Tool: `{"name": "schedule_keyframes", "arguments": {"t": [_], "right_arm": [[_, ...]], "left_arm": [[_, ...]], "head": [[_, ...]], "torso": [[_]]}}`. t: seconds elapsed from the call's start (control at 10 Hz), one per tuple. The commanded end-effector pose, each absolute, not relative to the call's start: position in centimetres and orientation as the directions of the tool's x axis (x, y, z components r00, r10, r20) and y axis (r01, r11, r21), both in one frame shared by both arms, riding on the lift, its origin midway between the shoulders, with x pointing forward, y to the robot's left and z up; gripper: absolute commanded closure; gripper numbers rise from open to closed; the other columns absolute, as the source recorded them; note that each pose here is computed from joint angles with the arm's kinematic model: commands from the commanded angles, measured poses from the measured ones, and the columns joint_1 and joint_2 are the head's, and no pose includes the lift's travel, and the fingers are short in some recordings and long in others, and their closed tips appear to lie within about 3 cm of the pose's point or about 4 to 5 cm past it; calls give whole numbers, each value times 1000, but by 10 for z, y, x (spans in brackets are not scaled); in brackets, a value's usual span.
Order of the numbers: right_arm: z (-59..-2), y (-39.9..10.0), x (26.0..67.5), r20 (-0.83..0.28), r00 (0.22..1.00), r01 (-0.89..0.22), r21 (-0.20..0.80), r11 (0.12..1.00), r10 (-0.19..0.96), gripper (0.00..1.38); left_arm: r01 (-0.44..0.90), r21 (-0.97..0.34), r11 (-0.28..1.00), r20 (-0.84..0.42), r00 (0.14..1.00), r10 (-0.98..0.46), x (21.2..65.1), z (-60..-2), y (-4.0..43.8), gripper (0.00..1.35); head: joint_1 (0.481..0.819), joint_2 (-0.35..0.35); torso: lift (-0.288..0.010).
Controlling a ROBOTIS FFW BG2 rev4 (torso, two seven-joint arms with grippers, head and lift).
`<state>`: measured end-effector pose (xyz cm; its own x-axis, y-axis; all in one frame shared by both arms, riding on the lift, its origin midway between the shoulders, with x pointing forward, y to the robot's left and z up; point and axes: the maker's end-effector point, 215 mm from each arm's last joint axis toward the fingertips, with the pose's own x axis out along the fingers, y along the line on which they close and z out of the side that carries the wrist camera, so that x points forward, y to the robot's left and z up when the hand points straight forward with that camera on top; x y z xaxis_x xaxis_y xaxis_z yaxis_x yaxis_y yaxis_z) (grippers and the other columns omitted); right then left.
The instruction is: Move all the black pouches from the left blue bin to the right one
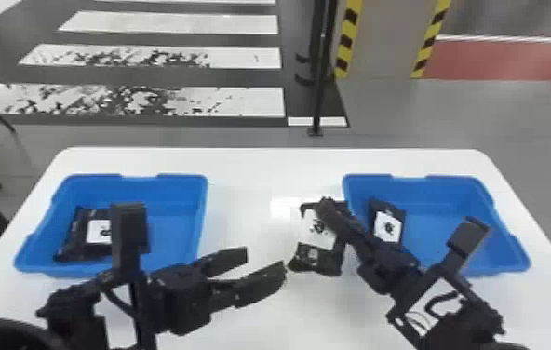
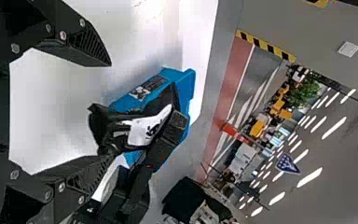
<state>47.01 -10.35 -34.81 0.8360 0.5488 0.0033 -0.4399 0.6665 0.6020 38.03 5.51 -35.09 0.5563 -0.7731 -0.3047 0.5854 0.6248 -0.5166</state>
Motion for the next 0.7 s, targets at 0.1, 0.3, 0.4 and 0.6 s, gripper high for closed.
{"name": "schedule_keyframes", "arguments": {"t": [0.1, 0.3, 0.4, 0.6], "right_arm": [[-360, -205, 515, -63, 914, -329, 467, 821, 402, 1280], [-386, -267, 537, -143, 940, -231, 400, 887, 310, 1279], [-397, -279, 550, -181, 938, -213, 375, 902, 297, 1251], [-398, -325, 562, -197, 957, -147, 299, 943, 212, 423]], "left_arm": [[570, -534, 624, -281, 577, -767, 378, -346, 64, 156], [553, -531, 642, -283, 598, -749, 376, -346, 76, 156], [543, -526, 655, -278, 618, -736, 380, -345, 84, 156], [526, -512, 679, -278, 647, -710, 386, -344, 97, 151]], "head": [[695, -93], [695, -185], [695, -207], [695, -233]], "torso": [[-140], [-140], [-140], [-140]]}}
